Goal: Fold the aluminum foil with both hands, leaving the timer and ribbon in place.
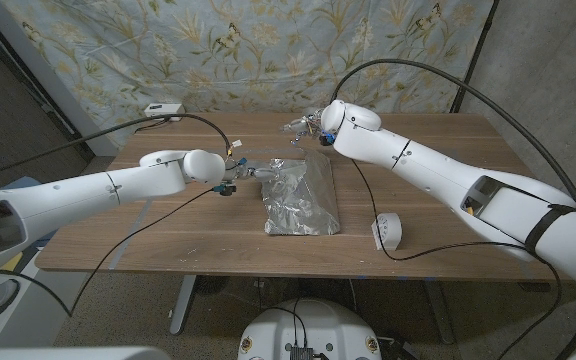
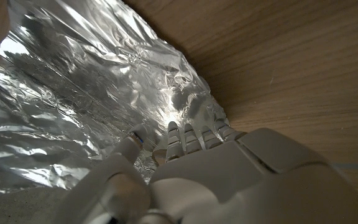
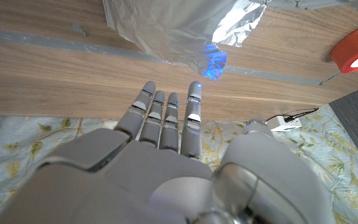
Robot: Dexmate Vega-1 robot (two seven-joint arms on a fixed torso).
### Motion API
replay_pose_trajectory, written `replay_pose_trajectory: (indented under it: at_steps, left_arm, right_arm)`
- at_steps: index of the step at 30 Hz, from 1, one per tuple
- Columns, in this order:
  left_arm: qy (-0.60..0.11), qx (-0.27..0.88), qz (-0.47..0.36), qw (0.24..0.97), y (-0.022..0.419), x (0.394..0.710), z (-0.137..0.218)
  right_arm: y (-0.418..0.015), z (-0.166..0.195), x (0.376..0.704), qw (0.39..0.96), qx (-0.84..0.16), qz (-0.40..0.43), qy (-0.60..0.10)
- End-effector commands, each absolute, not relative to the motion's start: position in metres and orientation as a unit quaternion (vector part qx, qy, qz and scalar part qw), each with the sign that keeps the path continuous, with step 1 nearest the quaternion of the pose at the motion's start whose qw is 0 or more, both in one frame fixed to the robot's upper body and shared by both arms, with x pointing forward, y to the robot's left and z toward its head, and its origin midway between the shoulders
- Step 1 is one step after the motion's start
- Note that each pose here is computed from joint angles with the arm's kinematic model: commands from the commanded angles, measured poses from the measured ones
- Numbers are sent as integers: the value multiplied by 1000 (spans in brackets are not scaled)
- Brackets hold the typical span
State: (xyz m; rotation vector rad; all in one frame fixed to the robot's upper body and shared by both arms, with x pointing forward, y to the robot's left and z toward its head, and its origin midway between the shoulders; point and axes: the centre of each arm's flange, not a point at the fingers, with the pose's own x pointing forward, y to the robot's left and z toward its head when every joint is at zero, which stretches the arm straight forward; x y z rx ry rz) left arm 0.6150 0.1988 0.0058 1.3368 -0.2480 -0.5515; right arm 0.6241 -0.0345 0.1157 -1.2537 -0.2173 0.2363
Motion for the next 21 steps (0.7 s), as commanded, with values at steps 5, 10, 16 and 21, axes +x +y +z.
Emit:
replay_pose_trajectory:
  at_steps: [5,10,16,21]
  left_arm:
    - [-125,606,-246,746,201,608,6]
    - [-134,605,-239,747,204,602,11]
    - [-152,607,-227,746,209,588,25]
    - [-156,608,-219,747,212,581,30]
  right_arm:
    - [-32,105,627,825,-535,144,-112]
    - [-31,100,628,828,-531,147,-108]
    - [-33,97,628,831,-526,146,-106]
    - [-35,98,627,831,-526,143,-109]
